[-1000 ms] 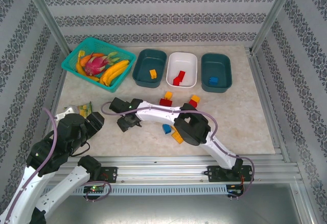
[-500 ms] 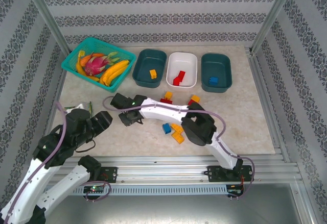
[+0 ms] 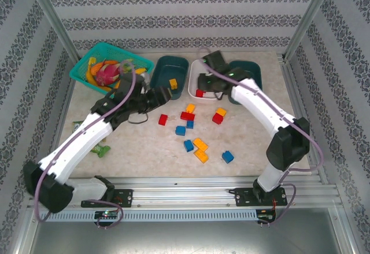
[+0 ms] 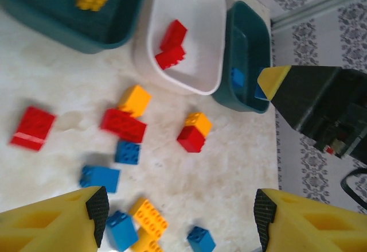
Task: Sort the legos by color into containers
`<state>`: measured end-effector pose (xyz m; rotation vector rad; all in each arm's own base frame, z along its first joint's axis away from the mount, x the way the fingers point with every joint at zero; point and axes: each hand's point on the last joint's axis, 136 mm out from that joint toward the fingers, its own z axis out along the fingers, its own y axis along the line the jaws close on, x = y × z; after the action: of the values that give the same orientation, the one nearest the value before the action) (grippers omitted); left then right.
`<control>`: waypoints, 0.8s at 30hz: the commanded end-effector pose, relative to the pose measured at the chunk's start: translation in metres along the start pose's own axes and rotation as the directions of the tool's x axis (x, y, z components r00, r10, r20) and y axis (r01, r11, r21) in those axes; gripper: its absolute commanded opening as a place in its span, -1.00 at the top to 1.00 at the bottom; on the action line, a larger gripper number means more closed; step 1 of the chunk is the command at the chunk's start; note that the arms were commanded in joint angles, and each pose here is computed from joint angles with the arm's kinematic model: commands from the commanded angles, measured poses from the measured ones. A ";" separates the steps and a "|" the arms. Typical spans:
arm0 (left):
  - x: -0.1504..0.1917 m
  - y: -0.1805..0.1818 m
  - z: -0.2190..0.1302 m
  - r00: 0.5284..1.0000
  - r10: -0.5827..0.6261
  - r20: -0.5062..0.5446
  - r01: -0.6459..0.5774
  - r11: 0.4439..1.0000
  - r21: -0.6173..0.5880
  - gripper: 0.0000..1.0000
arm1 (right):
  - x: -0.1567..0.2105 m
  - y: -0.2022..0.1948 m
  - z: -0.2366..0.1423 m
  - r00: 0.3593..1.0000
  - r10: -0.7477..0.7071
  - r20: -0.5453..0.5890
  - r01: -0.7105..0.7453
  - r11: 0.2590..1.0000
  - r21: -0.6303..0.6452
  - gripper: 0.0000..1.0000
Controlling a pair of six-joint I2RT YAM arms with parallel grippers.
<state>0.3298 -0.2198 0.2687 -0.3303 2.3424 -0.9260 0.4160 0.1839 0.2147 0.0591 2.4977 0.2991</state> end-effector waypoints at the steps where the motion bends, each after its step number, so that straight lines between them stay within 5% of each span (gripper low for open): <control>1: -0.014 -0.049 0.021 0.997 0.081 0.006 -0.081 0.986 0.148 -0.40 | -0.002 -0.049 0.012 0.996 0.079 -0.050 -0.077 0.996 0.038 0.44; 10: -0.014 -0.067 0.102 0.993 0.081 -0.085 -0.068 0.987 0.144 -0.39 | -0.002 -0.152 0.076 0.941 0.301 -0.157 -0.274 0.946 0.173 0.46; 24: -0.009 -0.066 0.141 0.986 0.085 -0.143 -0.069 0.991 0.114 -0.38 | 0.026 -0.179 0.126 0.886 0.370 -0.281 -0.316 0.923 0.219 0.41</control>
<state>0.4228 -0.3300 0.2223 -0.1870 2.4355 -1.0498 0.4732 0.0388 0.0642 0.5691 2.7962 0.2451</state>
